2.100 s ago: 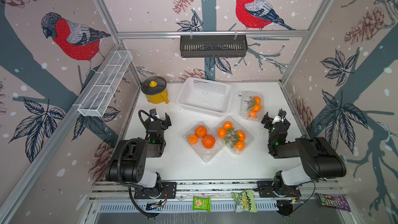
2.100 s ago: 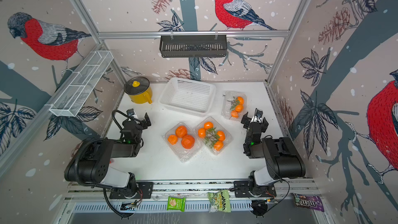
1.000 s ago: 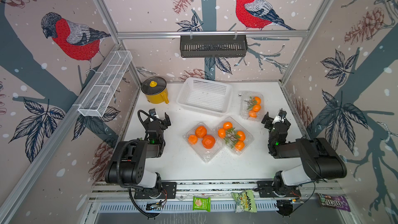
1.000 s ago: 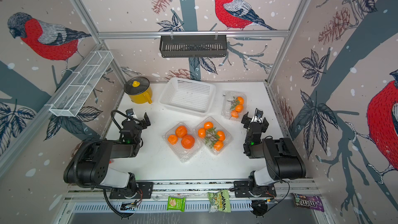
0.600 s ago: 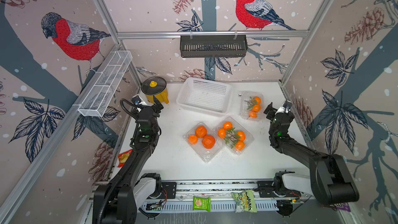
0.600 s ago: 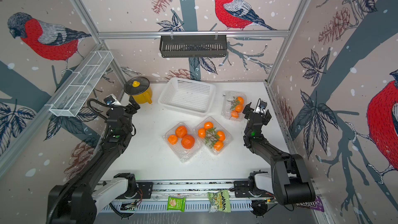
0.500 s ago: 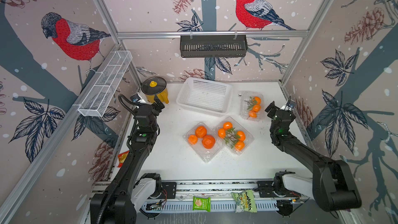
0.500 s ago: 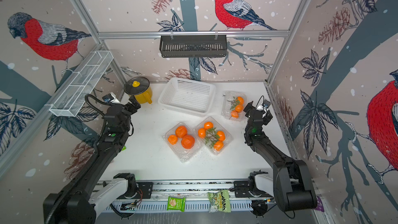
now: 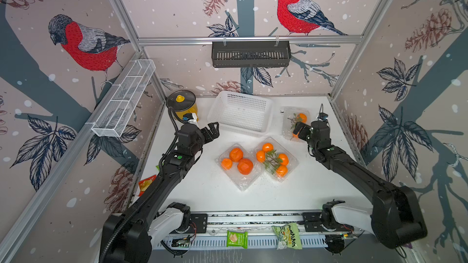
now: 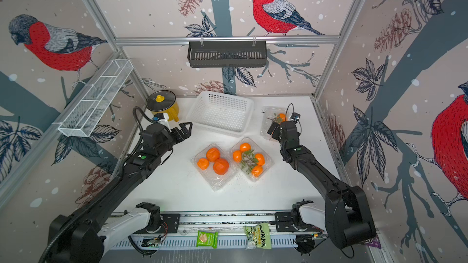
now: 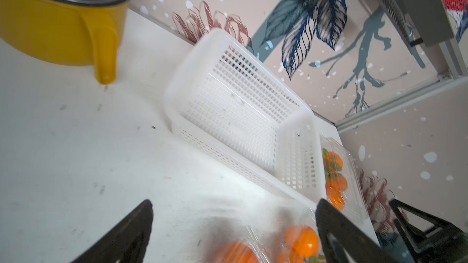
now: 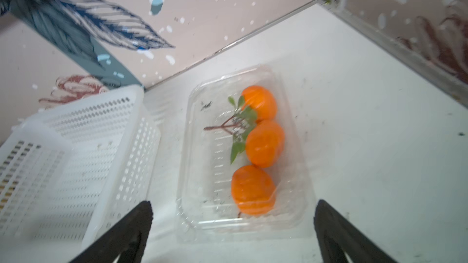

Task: Take oranges out of containers
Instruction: Adjust the basket at the center of the board.

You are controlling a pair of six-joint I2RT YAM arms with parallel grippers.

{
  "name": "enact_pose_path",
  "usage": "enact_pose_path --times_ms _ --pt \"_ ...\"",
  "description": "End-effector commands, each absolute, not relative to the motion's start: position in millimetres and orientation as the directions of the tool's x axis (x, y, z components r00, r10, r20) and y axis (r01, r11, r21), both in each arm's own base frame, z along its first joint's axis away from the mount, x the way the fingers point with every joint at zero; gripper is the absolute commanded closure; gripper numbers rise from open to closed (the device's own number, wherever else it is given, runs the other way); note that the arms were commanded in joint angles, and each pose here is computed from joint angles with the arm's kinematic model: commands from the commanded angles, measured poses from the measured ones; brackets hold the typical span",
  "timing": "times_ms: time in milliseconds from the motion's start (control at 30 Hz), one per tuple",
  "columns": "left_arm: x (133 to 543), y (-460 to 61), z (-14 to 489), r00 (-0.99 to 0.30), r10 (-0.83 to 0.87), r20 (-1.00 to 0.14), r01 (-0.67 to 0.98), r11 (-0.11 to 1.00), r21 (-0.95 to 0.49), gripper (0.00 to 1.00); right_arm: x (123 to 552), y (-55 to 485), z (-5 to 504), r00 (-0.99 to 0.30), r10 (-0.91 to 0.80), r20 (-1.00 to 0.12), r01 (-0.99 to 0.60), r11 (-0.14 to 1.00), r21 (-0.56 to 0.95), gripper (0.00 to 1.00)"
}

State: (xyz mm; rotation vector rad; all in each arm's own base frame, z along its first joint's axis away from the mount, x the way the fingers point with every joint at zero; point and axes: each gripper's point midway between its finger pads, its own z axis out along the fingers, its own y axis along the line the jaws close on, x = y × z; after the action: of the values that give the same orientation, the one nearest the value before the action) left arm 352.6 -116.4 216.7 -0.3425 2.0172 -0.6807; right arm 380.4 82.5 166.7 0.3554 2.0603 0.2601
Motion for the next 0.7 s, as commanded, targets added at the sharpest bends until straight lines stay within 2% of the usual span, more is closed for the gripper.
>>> enact_pose_path --times_ms 0,133,233,267,300,333,467,567,667 --pt "362.7 -126.6 218.1 -0.542 -0.525 -0.656 0.015 0.775 -0.632 0.02 378.3 121.7 158.2 -0.561 0.273 -0.781 0.064 0.956 0.288 0.00" --pt "372.8 -147.3 226.8 -0.572 -0.507 -0.645 0.099 0.737 -0.668 0.02 391.9 172.9 168.3 -0.581 0.224 -0.783 -0.033 0.954 0.298 0.03" --pt "378.4 -151.3 223.4 -0.598 -0.502 -0.625 0.086 0.735 -0.673 0.02 414.7 204.9 148.4 -0.643 0.169 -0.747 -0.058 0.962 0.268 0.15" --pt "378.8 -148.4 218.8 -0.603 -0.503 -0.620 0.061 0.745 -0.664 0.02 423.7 212.1 140.7 -0.663 0.153 -0.732 -0.053 0.967 0.250 0.23" --pt "379.4 -144.0 213.9 -0.601 -0.511 -0.615 0.028 0.755 -0.655 0.02 430.9 216.0 130.8 -0.686 0.140 -0.714 -0.037 0.973 0.227 0.30" --pt "379.6 -139.9 210.4 -0.594 -0.522 -0.611 0.002 0.759 -0.651 0.02 436.6 219.4 124.8 -0.697 0.133 -0.704 -0.030 0.976 0.214 0.33" --pt "381.0 -121.4 188.9 -0.575 -0.618 -0.535 -0.114 0.709 -0.696 0.02 456.0 237.1 110.2 -0.716 0.099 -0.691 -0.046 0.981 0.188 0.37" --pt "381.2 -128.7 182.4 -0.644 -0.617 -0.452 -0.061 0.630 -0.774 0.02 465.0 239.6 106.6 -0.714 0.080 -0.696 -0.039 0.987 0.153 0.46" --pt "382.8 -133.2 175.9 -0.686 -0.574 -0.448 -0.062 0.660 -0.749 0.02 472.1 237.0 103.1 -0.713 0.061 -0.698 -0.039 0.991 0.126 0.55"
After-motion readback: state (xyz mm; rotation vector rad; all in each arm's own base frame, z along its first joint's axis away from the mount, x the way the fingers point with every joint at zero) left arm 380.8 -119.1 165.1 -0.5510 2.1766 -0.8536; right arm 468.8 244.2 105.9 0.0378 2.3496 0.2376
